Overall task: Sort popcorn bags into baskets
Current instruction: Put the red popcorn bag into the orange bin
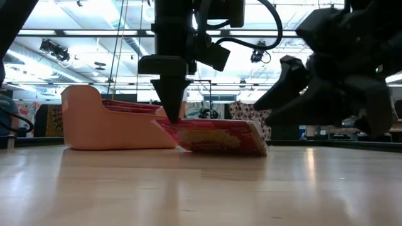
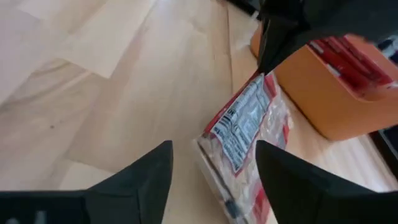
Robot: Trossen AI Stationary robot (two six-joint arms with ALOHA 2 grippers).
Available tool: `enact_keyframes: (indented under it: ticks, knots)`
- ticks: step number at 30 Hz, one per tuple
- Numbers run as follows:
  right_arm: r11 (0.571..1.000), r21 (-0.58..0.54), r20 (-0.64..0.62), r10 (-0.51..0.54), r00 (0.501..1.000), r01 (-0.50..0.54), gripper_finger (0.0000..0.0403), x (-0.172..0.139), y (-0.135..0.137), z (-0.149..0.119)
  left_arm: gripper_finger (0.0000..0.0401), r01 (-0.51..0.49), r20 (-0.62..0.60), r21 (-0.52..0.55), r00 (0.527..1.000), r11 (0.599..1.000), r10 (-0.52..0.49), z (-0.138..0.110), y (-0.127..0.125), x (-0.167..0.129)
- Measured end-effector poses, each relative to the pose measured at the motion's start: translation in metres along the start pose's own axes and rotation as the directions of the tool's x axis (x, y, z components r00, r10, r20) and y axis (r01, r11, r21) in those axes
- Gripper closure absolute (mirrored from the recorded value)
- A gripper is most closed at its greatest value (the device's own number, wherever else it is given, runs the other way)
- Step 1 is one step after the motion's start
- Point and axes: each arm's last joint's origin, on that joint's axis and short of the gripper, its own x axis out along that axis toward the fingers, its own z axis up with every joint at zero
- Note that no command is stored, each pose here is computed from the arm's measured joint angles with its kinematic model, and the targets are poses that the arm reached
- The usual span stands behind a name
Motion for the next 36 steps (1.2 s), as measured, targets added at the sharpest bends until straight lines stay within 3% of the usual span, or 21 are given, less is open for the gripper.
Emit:
enact_keyframes:
  ticks: [4,9,17,22,26,32,36]
  knots:
    - [1.0,0.002,-0.033,-0.013,0.999,0.013,0.016,0.009,0.007,-0.006,0.0401,0.002,0.0,-0.008,1.0,1.0,-0.002,0.0,0.0,0.0]
    - [0.991,-0.014,-0.067,-0.133,0.989,0.132,0.0175,0.024,0.007,-0.013,0.0401,0.03,0.002,-0.01,1.0,0.999,-0.03,0.0,-0.001,0.0]
    - [0.99,-0.015,-0.061,-0.143,0.988,0.142,0.0267,0.041,-0.001,-0.016,0.0393,0.061,0.028,0.001,0.998,0.998,-0.061,0.003,-0.004,-0.001]
    - [0.989,0.022,-0.042,-0.142,0.989,0.143,0.0338,0.042,-0.006,-0.013,0.0333,0.053,0.056,0.042,0.997,0.998,-0.055,0.002,-0.018,-0.006]
    - [0.99,0.037,-0.025,-0.136,0.99,0.137,0.0369,0.042,-0.006,-0.011,0.0273,-0.002,0.098,0.072,0.995,0.997,-0.005,0.0,-0.032,-0.011]
    - [0.987,0.077,0.005,-0.14,0.99,0.139,0.0365,0.041,-0.007,-0.007,0.0195,-0.147,0.22,0.067,0.967,0.987,0.129,0.005,-0.042,-0.017]
    - [0.984,0.126,0.046,-0.134,0.99,0.127,0.0358,0.035,-0.013,0.004,0.0174,-0.129,0.213,0.083,0.971,0.988,0.109,0.005,-0.042,-0.016]
